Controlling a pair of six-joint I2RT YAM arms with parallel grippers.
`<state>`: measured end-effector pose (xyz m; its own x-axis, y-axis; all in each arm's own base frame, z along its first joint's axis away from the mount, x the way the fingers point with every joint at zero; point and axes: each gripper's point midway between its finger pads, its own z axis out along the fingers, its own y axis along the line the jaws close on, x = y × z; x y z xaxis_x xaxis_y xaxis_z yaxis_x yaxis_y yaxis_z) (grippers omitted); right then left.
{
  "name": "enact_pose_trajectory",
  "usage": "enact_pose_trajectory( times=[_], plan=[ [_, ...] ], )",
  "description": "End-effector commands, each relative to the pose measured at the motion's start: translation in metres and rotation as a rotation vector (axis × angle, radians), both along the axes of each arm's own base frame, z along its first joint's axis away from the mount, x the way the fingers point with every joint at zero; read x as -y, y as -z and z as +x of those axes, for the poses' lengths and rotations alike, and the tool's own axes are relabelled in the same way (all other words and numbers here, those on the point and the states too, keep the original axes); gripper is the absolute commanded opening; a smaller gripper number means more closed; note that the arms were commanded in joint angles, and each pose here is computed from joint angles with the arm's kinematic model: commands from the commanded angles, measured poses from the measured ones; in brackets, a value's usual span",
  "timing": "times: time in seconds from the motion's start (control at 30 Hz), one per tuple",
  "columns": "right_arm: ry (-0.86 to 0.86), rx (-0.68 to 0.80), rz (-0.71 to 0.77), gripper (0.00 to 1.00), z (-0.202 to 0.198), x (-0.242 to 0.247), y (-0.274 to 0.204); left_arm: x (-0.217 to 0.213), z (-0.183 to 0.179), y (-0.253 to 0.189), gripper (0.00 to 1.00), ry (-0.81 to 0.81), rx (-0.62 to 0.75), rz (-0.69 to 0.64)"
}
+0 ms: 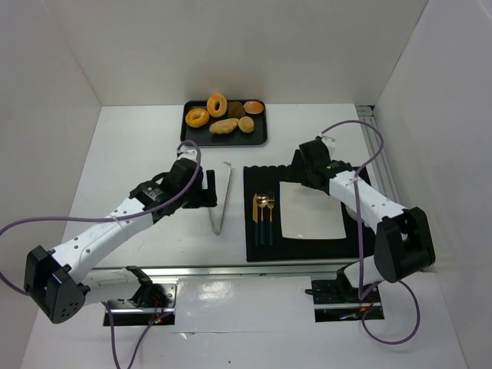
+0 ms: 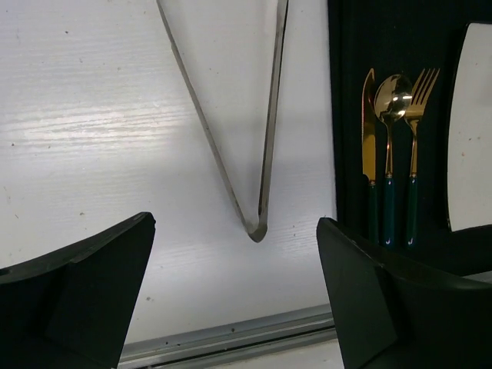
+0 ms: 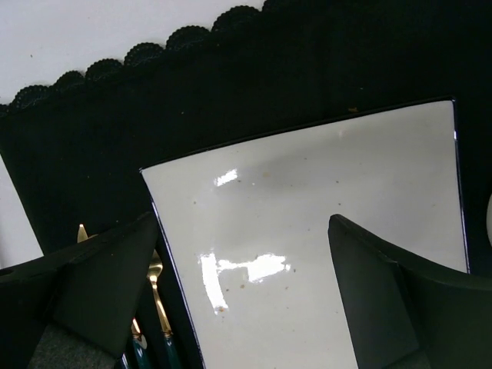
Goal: Place the bread
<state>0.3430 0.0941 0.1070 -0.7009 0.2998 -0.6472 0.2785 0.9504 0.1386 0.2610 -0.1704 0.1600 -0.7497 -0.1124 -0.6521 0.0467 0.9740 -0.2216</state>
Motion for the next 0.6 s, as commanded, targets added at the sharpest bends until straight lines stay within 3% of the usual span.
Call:
enact_pose_trajectory(
  times=[0.0,0.2,0.57],
  plan=[
    [0.009,0.094,-0.012,0.99,0.021,-0.01,-0.02,-0.007,-0.002,-0.007,1.0,-0.076,0.013,-0.028],
    [-0.006,0.074,-0.027,0.99,0.02,-0.016,-0.014,-0.01,-0.006,0.002,0.96,-0.137,-0.013,-0.018],
    [-0.025,0.113,-0.01,0.99,-0.003,-0.014,-0.021,0.023,-0.028,0.08,0.99,-0.128,-0.199,0.146]
  ],
)
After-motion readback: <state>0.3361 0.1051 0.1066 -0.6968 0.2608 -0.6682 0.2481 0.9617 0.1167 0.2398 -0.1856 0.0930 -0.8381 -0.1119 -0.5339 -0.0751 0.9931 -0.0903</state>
